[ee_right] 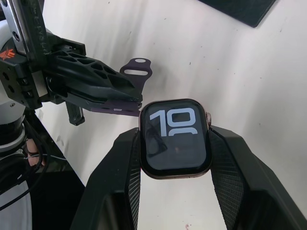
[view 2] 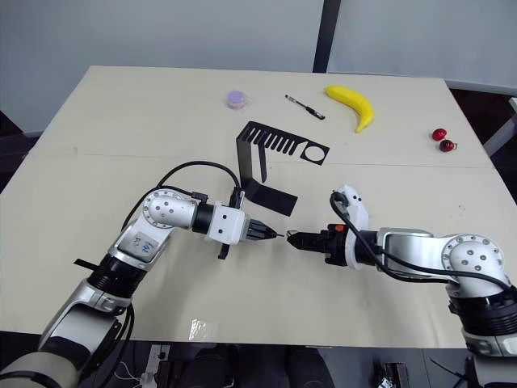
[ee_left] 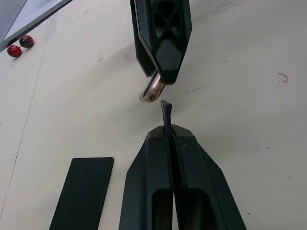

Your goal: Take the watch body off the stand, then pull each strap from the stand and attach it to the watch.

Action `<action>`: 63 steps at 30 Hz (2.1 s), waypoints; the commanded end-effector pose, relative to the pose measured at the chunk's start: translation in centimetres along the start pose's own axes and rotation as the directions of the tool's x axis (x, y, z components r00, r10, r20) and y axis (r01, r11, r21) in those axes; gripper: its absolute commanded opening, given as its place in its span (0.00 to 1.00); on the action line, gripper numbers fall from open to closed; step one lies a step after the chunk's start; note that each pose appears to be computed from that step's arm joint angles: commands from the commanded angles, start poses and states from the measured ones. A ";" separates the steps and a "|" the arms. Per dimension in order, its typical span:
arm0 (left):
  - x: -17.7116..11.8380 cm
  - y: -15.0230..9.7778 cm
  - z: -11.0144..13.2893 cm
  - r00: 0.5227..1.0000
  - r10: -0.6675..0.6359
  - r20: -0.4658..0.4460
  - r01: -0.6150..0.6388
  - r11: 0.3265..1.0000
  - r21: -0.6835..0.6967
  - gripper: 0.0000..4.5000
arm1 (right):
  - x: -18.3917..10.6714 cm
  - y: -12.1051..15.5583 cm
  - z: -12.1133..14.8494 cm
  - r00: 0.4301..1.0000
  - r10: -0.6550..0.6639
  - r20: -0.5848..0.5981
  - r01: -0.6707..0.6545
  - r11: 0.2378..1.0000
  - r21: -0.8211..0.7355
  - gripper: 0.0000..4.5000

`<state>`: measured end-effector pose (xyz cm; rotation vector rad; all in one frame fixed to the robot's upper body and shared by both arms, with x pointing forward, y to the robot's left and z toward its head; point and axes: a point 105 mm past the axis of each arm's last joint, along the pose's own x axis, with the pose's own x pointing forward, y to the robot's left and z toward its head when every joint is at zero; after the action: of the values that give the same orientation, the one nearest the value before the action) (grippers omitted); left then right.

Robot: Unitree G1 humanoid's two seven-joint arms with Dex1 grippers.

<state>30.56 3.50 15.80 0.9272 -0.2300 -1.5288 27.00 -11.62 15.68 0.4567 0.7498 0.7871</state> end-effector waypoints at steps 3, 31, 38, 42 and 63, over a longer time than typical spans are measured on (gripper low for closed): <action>-0.1 0.7 0.7 1.000 0.022 0.020 -0.023 0.999 0.029 0.00 | -0.6 1.0 0.5 0.999 0.041 0.012 -0.041 0.999 -0.031 0.34; -0.2 1.0 0.6 1.000 0.021 0.018 -0.021 0.999 0.037 0.00 | -0.8 0.9 0.0 0.999 0.035 -0.003 -0.035 0.999 -0.038 0.34; 0.1 0.9 0.6 1.000 0.017 0.021 -0.018 0.999 0.036 0.00 | -0.7 1.2 -0.1 0.999 0.045 0.001 -0.045 0.998 -0.040 0.34; 0.3 0.7 0.8 0.999 0.013 0.030 -0.015 0.999 0.037 0.00 | -0.7 1.3 -0.2 0.999 0.048 0.002 -0.048 0.998 -0.042 0.34; 0.4 0.6 1.0 0.999 0.009 0.040 -0.010 0.999 0.035 0.00 | -0.5 1.0 0.3 0.999 0.036 0.024 -0.035 0.999 -0.021 0.34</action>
<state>30.81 3.03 15.78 0.9091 -0.2412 -1.5348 26.50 -11.70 15.62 0.4339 0.7522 0.7922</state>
